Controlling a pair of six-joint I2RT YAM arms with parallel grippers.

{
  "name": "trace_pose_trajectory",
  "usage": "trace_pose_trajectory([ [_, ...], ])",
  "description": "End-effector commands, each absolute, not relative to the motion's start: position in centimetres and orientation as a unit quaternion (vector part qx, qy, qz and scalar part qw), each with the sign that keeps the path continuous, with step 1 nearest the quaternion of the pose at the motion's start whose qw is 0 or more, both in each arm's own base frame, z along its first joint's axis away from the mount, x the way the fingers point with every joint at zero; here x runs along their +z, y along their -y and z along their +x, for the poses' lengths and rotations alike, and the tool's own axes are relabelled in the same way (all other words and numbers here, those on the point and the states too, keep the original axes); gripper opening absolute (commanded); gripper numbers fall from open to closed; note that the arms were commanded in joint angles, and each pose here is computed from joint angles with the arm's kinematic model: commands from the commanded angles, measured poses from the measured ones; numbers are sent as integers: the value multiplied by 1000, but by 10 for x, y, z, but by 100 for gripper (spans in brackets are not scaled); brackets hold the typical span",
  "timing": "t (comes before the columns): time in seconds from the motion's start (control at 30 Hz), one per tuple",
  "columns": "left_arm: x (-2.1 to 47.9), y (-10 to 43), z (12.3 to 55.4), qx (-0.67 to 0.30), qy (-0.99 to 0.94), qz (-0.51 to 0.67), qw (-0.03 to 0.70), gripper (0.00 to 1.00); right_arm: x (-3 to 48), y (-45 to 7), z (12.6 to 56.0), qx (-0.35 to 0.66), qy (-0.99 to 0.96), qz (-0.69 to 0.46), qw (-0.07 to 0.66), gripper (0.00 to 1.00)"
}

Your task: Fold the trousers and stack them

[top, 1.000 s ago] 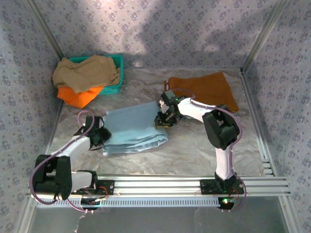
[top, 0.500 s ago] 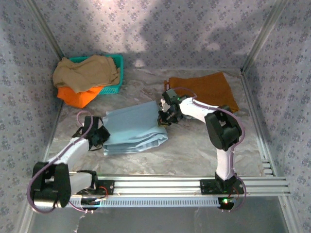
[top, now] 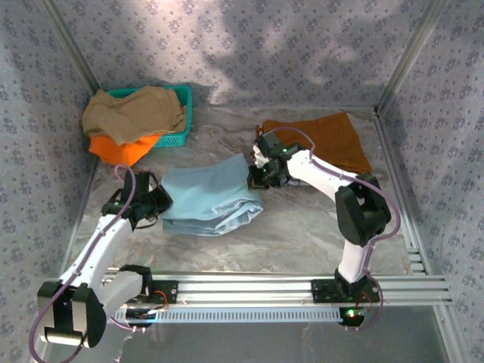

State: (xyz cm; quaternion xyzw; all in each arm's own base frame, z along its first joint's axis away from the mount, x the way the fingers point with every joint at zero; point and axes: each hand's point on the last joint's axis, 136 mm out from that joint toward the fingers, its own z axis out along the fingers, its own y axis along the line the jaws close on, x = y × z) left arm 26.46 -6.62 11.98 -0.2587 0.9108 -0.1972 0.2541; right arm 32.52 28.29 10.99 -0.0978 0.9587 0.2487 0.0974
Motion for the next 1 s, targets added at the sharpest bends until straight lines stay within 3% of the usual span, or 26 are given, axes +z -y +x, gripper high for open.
trace_pose_trajectory([
  [0.0, 170, 71, 279, -213, -901, -225, 304, 0, 164, -275, 341, 246, -950, -96, 166, 0],
  [0.43, 268, 104, 343, -223, -883, -148, 385, 0, 241, -234, 379, 244, -934, -64, 253, 0],
  [0.67, 307, 197, 398, -258, -872, -68, 411, 0, 273, -127, 418, 195, -927, 31, 320, 0],
  [0.97, 299, 319, 452, -295, -871, 0, 393, 0, 275, 11, 446, 188, -905, 158, 347, 0],
])
